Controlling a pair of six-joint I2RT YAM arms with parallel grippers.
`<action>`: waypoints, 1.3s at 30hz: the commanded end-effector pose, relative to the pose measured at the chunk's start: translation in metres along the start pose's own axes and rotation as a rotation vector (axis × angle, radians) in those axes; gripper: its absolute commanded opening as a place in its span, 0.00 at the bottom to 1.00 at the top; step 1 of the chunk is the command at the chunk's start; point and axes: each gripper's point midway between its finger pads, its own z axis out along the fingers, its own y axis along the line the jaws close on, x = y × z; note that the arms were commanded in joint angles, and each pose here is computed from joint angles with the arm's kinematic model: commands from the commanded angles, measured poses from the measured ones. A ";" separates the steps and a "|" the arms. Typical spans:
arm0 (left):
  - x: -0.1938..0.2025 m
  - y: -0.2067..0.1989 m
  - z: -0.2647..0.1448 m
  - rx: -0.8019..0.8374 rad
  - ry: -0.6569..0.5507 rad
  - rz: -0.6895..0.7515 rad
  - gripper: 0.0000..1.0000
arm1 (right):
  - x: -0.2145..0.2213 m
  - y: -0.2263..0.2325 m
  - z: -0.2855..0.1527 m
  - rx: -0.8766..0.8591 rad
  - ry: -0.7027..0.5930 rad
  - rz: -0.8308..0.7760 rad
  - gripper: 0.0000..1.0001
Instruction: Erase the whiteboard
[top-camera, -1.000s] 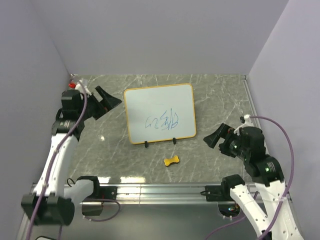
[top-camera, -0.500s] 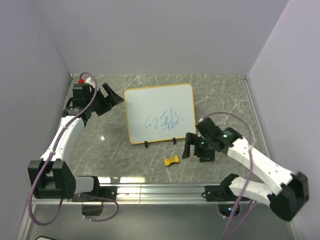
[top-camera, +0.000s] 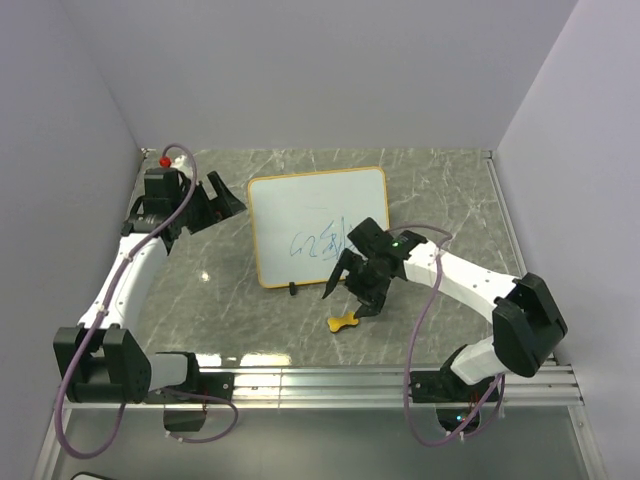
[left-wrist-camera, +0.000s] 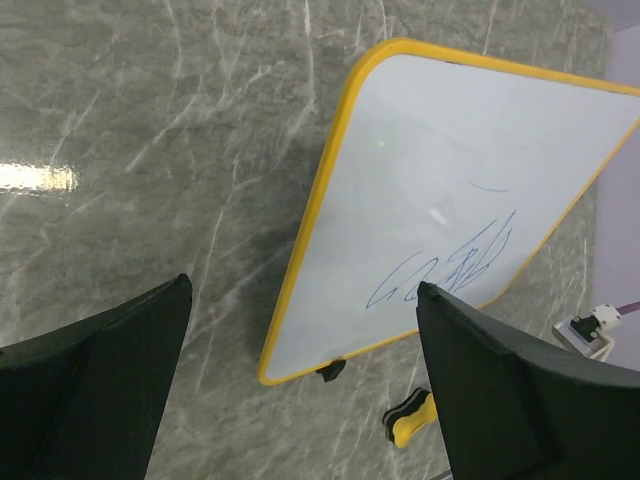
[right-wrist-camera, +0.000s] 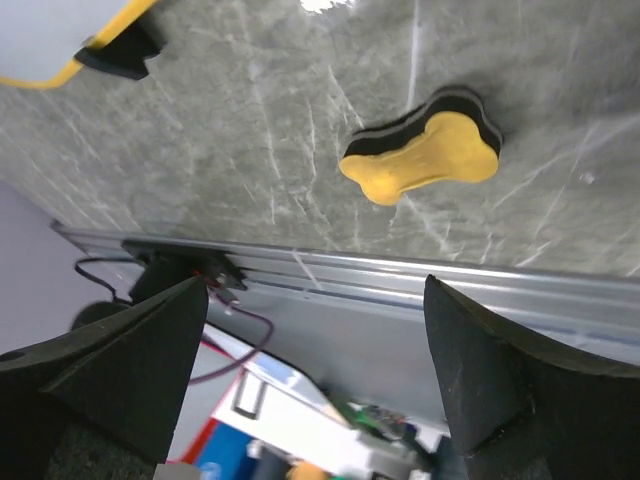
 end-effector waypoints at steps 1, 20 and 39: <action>-0.017 -0.015 -0.023 0.024 -0.078 0.087 0.99 | 0.003 0.008 0.000 0.018 -0.022 0.148 0.94; 0.005 -0.030 -0.035 0.081 -0.069 0.148 0.99 | -0.001 -0.056 0.073 0.208 -0.118 0.331 0.68; 0.021 -0.034 -0.027 0.073 -0.033 0.187 0.99 | -0.013 -0.010 0.055 0.024 -0.202 0.318 0.64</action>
